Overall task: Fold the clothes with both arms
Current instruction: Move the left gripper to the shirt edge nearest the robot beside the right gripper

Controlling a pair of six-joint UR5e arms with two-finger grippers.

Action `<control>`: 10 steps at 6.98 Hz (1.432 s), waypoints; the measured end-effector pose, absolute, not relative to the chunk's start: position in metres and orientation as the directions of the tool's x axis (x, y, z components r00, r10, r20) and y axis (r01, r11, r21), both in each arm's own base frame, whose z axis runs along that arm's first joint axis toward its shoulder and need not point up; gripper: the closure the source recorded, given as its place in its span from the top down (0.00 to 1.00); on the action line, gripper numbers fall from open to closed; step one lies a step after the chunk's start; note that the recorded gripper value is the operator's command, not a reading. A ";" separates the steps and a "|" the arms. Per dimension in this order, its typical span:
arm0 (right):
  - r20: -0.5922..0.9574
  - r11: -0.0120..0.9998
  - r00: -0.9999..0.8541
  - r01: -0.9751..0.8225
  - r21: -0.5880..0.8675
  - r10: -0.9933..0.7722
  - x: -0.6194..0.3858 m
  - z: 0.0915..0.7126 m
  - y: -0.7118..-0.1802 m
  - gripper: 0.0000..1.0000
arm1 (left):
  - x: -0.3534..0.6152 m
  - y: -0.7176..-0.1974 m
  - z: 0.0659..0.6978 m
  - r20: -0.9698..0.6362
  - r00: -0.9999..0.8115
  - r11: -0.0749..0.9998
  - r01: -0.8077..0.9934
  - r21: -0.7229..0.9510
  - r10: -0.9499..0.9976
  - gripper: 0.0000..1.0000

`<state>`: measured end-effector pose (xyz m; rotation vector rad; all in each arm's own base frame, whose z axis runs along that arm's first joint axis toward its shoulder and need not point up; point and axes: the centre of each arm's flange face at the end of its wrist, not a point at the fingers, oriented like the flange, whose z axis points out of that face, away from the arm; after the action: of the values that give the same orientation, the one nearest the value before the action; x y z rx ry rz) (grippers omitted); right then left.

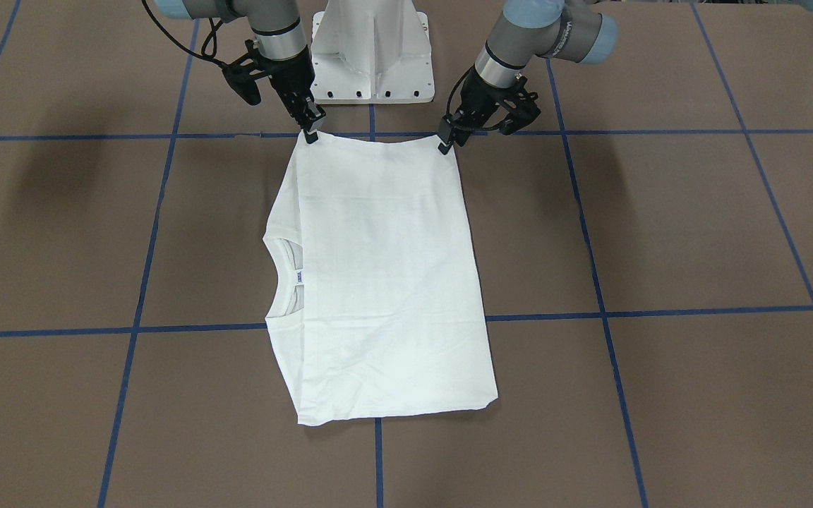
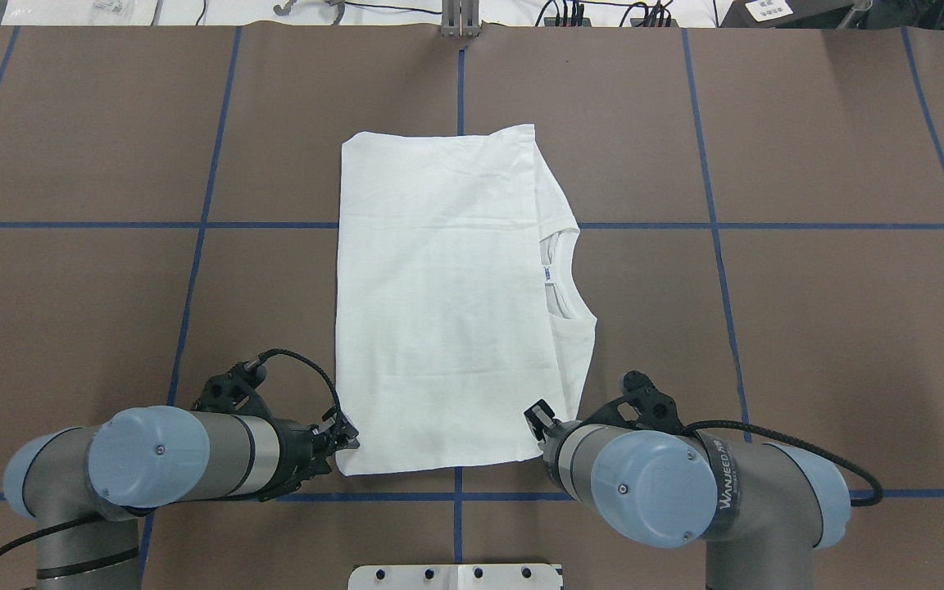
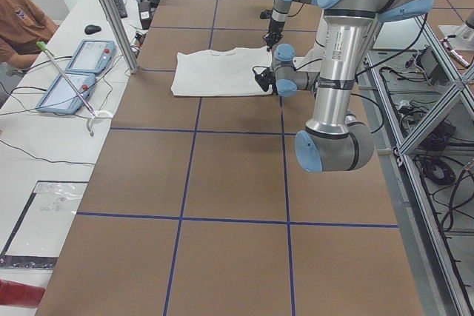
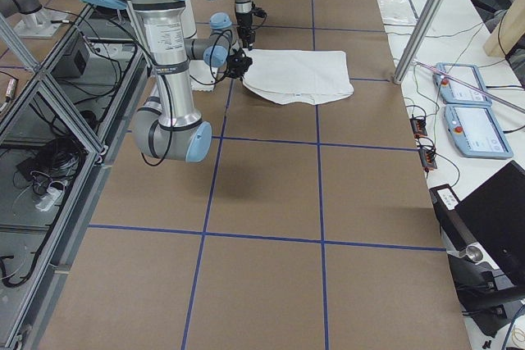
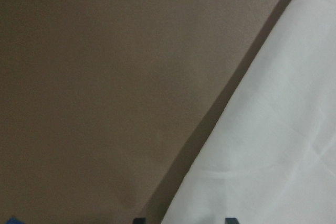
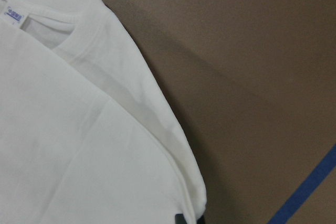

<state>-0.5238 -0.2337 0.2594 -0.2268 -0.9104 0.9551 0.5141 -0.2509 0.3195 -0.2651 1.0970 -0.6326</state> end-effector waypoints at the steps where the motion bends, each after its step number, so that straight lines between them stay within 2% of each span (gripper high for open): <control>1: 0.569 0.586 0.252 -0.606 -0.538 0.783 -0.524 0.260 -0.234 0.00 | 0.516 -0.247 0.320 -0.742 0.309 0.798 0.338 -0.499 -0.595 0.55; 2: 0.568 0.586 0.252 -0.606 -0.538 0.783 -0.524 0.260 -0.234 0.00 | 0.518 -0.243 0.320 -0.742 0.314 0.801 0.332 -0.499 -0.592 0.55; 3: 0.569 0.586 0.252 -0.606 -0.538 0.783 -0.524 0.260 -0.234 0.00 | 0.520 -0.239 0.320 -0.742 0.318 0.803 0.327 -0.499 -0.590 0.51; 4: 0.569 0.586 0.252 -0.606 -0.538 0.783 -0.524 0.260 -0.234 0.00 | 0.522 -0.235 0.320 -0.742 0.322 0.805 0.322 -0.498 -0.588 0.33; 5: 0.569 0.586 0.252 -0.606 -0.538 0.783 -0.524 0.260 -0.234 0.00 | 0.523 -0.233 0.320 -0.739 0.323 0.803 0.321 -0.502 -0.591 0.00; 10: 0.569 0.588 0.255 -0.605 -0.537 0.782 -0.524 0.260 -0.232 0.00 | 0.518 -0.231 0.312 -0.722 0.296 0.777 0.325 -0.539 -0.625 0.00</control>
<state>-0.5242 -0.2318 0.2604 -0.2261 -0.9087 0.9529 0.5185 -0.2315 0.3123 -0.3147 1.1008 -0.6456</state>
